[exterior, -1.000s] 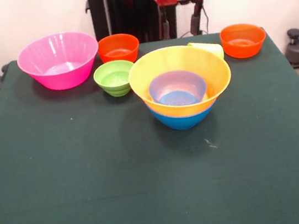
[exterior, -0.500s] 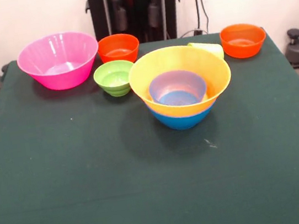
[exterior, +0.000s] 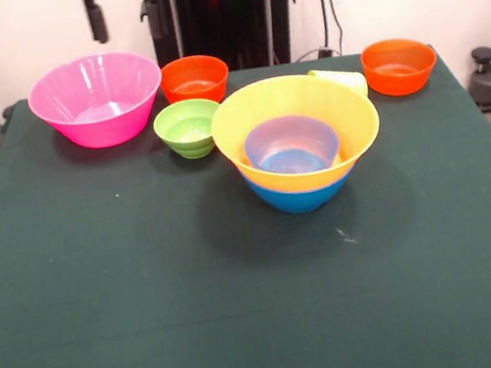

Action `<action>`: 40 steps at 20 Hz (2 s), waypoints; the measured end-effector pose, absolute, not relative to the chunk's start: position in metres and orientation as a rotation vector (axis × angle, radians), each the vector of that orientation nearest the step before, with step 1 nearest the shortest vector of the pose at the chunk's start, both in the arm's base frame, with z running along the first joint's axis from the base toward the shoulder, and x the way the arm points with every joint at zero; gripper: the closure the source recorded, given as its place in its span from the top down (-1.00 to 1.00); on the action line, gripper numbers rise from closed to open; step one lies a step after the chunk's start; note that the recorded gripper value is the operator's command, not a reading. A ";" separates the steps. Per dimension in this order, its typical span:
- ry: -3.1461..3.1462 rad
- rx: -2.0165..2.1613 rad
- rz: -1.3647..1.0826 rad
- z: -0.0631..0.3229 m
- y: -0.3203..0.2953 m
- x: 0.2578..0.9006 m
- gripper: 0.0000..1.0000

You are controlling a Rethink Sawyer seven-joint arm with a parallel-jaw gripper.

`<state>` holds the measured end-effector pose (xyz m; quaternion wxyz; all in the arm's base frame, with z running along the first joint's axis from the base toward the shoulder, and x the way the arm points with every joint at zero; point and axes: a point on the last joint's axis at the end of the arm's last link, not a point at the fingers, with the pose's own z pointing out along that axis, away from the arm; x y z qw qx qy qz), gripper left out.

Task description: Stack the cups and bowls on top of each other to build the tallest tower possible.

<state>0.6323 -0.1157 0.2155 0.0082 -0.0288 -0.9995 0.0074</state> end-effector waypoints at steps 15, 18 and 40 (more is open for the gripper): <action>-2.988 0.094 0.036 0.156 -0.120 0.566 1.00; -2.965 0.148 0.027 0.143 -0.116 0.555 1.00; -2.901 0.541 -0.090 0.107 -0.213 0.520 1.00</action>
